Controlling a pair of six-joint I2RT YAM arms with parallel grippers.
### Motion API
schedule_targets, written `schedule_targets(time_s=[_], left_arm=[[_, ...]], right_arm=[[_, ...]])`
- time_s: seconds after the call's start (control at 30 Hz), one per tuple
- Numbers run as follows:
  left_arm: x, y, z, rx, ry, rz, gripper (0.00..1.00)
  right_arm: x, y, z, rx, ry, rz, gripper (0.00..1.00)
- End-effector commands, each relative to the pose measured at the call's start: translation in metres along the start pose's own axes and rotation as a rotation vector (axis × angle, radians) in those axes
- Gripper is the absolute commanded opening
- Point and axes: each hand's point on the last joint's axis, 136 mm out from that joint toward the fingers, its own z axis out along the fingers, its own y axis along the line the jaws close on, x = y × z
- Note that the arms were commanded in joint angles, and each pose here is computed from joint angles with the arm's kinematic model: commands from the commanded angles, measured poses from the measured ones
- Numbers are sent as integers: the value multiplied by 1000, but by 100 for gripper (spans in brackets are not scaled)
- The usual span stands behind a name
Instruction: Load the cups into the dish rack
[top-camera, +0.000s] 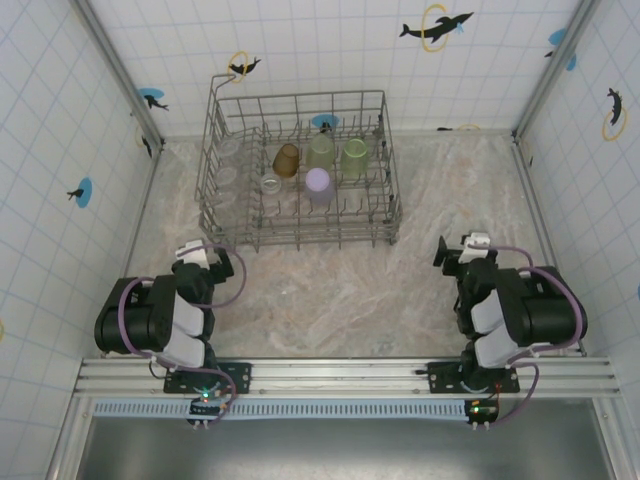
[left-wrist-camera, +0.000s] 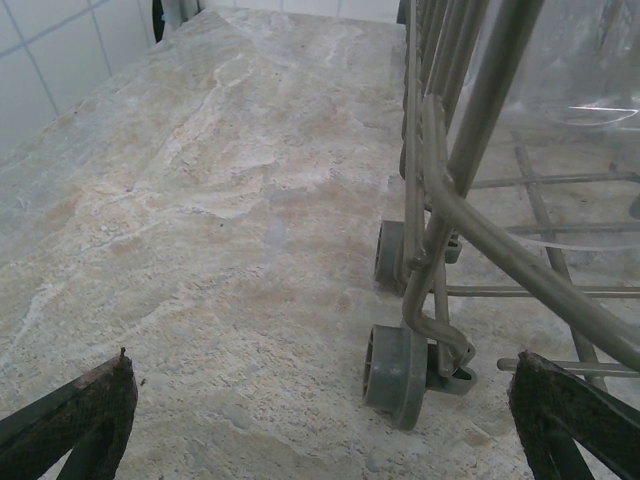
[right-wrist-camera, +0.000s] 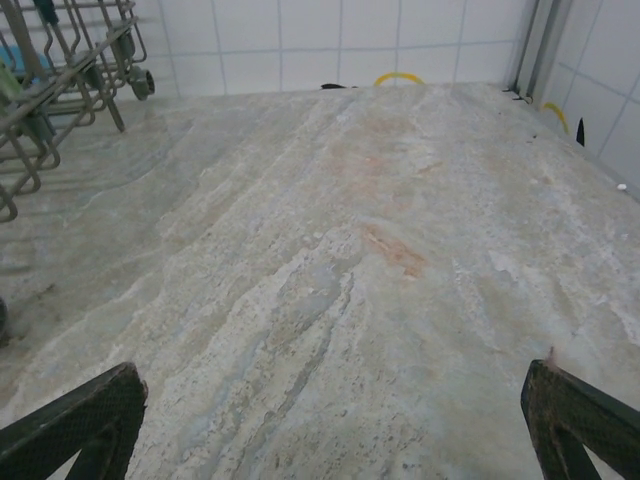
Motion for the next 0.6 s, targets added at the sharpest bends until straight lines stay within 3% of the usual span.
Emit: schedule_targets(time_s=[0.0, 0.13, 0.57], left_arm=[[-5, -1, 0, 17, -21, 4, 98], [-5, -2, -1, 19, -22, 4, 98], [-5, -1, -1, 17, -21, 3, 98]], right_arm=[[17, -13, -15, 69, 38, -10, 100], [21, -29, -10, 148, 65, 47, 100], [21, -29, -9, 150, 69, 49, 100]])
